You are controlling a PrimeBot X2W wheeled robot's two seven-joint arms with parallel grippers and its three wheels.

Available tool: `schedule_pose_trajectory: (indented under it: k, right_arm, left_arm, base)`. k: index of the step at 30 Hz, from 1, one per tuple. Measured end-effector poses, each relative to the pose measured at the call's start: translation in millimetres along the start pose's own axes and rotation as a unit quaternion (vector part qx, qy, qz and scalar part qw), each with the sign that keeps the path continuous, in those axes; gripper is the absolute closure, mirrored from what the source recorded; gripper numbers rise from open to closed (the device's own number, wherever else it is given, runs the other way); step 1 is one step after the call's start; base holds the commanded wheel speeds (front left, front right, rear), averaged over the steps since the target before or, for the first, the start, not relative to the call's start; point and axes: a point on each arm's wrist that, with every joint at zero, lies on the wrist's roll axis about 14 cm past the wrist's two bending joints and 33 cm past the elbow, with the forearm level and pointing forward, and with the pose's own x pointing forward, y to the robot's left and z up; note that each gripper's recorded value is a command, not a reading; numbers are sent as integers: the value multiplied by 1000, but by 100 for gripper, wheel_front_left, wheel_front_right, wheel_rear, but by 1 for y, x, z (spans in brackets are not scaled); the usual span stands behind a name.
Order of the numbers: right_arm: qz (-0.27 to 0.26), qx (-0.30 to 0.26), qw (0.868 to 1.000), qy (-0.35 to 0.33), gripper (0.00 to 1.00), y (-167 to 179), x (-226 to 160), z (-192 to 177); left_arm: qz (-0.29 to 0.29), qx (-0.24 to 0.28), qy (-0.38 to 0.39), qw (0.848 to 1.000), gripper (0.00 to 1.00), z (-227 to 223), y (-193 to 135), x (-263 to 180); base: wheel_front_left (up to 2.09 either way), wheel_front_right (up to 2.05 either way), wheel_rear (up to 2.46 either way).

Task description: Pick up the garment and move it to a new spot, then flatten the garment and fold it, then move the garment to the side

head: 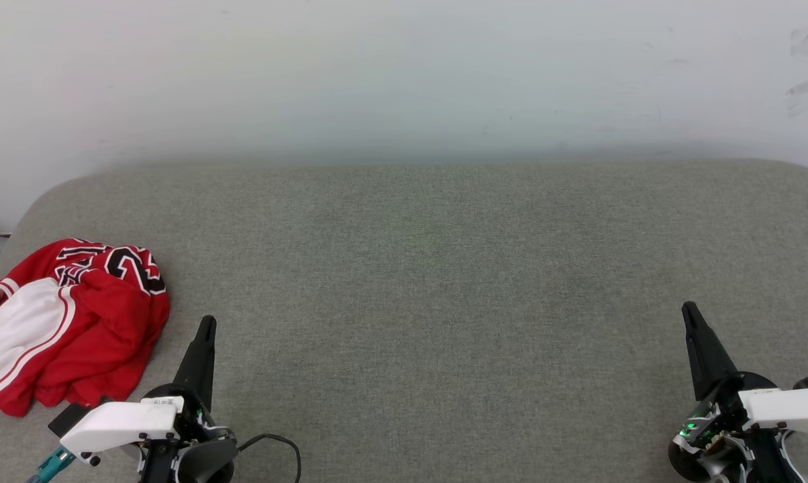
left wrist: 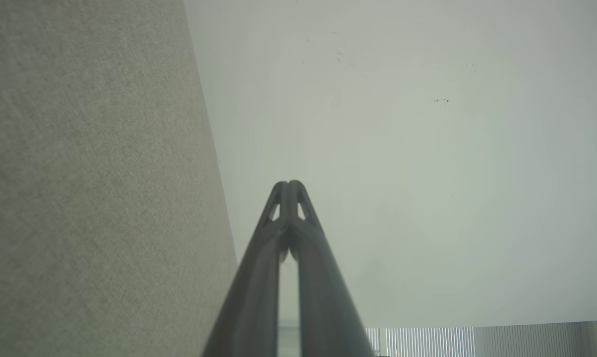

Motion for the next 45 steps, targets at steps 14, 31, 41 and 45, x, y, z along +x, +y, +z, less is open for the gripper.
schedule_pose_trajectory:
  k: [14, 31, 41, 45]
  right_arm:
    - [0, 0, 1000, 0, 100, 0, 0, 0]
    - [-24, -4, 1000, -4, 0, -17, -10, -3]
    - [-5, -29, 1000, -11, 0, -5, -10, -6]
    - [-2, -57, 998, -12, 0, -2, -11, -5]
  left_arm:
    - [0, 0, 0, 1000, 100, 0, 0, 0]
    - [19, 1, 4, 1000, 0, -10, 13, -8]
    - [-10, 27, 8, 1000, 0, -21, -6, -5]
    - [-21, 60, 6, 998, 0, -22, -12, -5]
  base:
    - [0, 0, 0]
    - [0, 0, 0]
    - [0, 0, 0]
    - [0, 0, 0]
